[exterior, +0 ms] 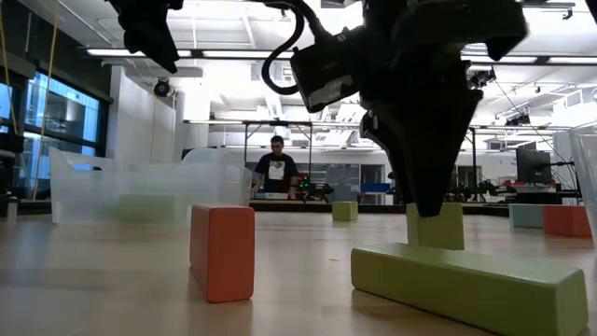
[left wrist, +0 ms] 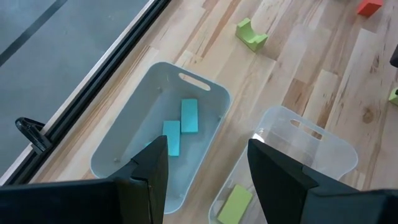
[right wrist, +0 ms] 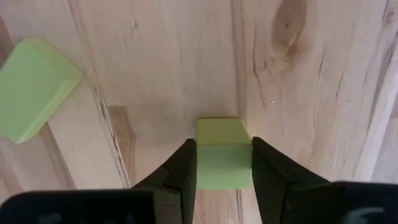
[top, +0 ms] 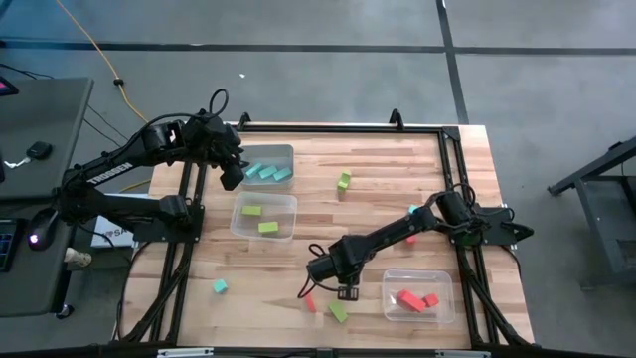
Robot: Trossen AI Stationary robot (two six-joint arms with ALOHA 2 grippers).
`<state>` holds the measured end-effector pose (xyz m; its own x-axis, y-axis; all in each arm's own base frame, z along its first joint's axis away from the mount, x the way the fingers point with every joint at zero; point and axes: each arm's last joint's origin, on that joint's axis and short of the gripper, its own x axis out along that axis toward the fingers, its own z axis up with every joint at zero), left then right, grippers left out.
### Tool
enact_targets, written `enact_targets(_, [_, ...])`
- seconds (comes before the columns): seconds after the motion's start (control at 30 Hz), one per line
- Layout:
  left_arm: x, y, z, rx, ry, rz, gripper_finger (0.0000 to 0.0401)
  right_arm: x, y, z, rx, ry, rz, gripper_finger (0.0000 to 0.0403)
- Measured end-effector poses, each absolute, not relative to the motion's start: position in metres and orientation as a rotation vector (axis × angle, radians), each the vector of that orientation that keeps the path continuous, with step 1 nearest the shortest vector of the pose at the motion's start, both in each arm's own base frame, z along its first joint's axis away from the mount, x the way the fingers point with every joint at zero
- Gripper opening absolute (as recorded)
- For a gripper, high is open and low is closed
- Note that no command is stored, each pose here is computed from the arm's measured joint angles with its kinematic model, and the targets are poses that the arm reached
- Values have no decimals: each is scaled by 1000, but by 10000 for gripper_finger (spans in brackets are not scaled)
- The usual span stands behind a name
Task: Sort & place blocks by color
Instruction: Put the green block into the left transparent bin
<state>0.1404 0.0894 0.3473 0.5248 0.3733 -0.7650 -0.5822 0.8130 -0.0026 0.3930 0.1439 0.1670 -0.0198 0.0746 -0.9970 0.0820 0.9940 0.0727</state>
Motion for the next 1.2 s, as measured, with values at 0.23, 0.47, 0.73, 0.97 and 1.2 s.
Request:
enact_targets(0.23, [140, 89, 347, -249, 848, 569, 170, 408, 125, 180, 161, 1509, -48, 96])
enact_targets(0.47, [140, 89, 347, -241, 851, 565, 170, 430, 102, 212, 187, 1368, -56, 96])
enact_targets(0.73, [140, 89, 347, -225, 855, 557, 170, 460, 61, 249, 246, 1109, -141, 96])
enact_targets(0.97, [140, 89, 347, -225, 855, 557, 170, 479, 33, 265, 310, 894, -170, 98])
enact_targets(1.2, [140, 89, 347, -225, 855, 557, 170, 490, 7, 275, 359, 727, -277, 97])
